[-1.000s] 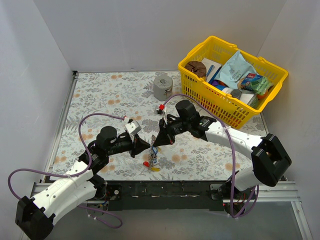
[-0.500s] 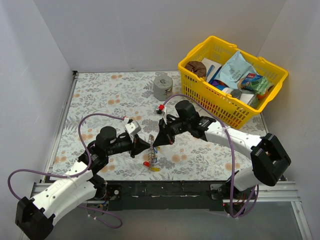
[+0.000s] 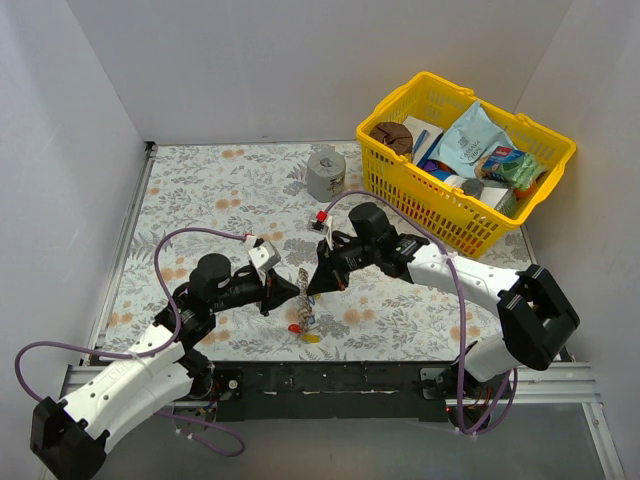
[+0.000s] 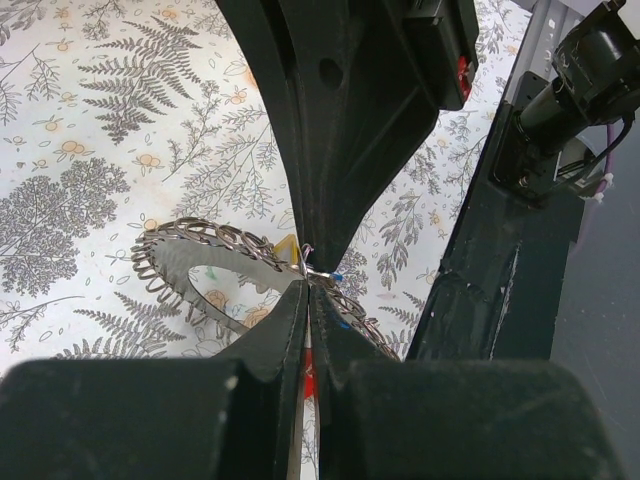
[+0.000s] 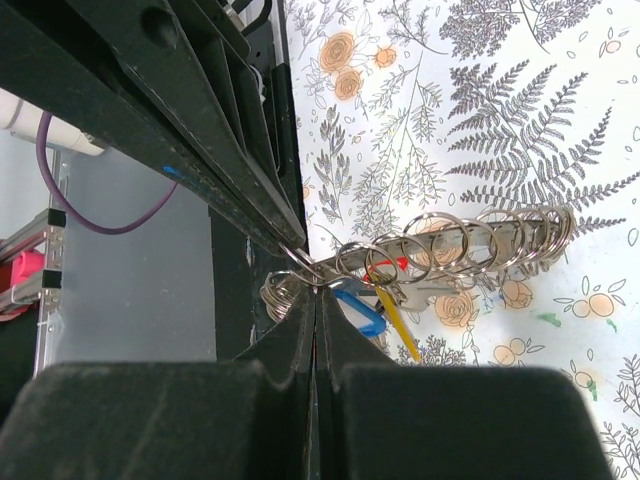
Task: Put the keys on the keyring
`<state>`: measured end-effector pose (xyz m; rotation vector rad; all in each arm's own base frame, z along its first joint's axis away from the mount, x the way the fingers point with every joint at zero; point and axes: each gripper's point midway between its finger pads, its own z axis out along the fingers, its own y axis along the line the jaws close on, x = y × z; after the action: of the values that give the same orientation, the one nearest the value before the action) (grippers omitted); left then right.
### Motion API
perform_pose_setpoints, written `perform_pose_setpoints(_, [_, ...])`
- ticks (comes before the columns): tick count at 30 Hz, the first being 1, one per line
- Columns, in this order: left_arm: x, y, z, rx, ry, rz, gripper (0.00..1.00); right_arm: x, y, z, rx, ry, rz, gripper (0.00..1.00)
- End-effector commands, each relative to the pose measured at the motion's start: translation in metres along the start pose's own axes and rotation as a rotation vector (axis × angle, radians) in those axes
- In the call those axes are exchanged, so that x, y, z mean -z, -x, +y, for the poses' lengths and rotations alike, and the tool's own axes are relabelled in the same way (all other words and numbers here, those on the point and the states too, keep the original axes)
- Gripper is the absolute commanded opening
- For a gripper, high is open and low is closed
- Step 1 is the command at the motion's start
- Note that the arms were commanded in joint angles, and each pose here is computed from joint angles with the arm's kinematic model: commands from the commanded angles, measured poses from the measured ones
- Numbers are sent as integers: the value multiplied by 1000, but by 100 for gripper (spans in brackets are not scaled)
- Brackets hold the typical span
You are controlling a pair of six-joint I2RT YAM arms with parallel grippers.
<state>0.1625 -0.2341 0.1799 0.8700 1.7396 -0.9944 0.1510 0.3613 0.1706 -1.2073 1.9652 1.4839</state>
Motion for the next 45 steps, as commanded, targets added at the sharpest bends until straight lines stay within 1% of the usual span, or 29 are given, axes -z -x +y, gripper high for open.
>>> perform_pose_setpoints(1, [3, 22, -8, -54, -33, -73, 0, -2, -2, -2, 6, -3, -7, 1])
perform_pose_setpoints(16, [2, 21, -8, -52, -37, -67, 0, -1, 1, 1, 20, 6, -17, 1])
perform_pose_setpoints(24, [1, 22, -8, -55, -33, -69, 0, 9, 10, 13, 92, 14, -60, 1])
perform_pose_setpoints(36, [2, 23, -6, -56, -26, -69, 0, 18, 14, 23, 134, 12, -73, 1])
perform_pose_setpoints(45, [2, 23, -7, -57, -28, -69, 0, 20, 12, 23, 135, 0, -68, 1])
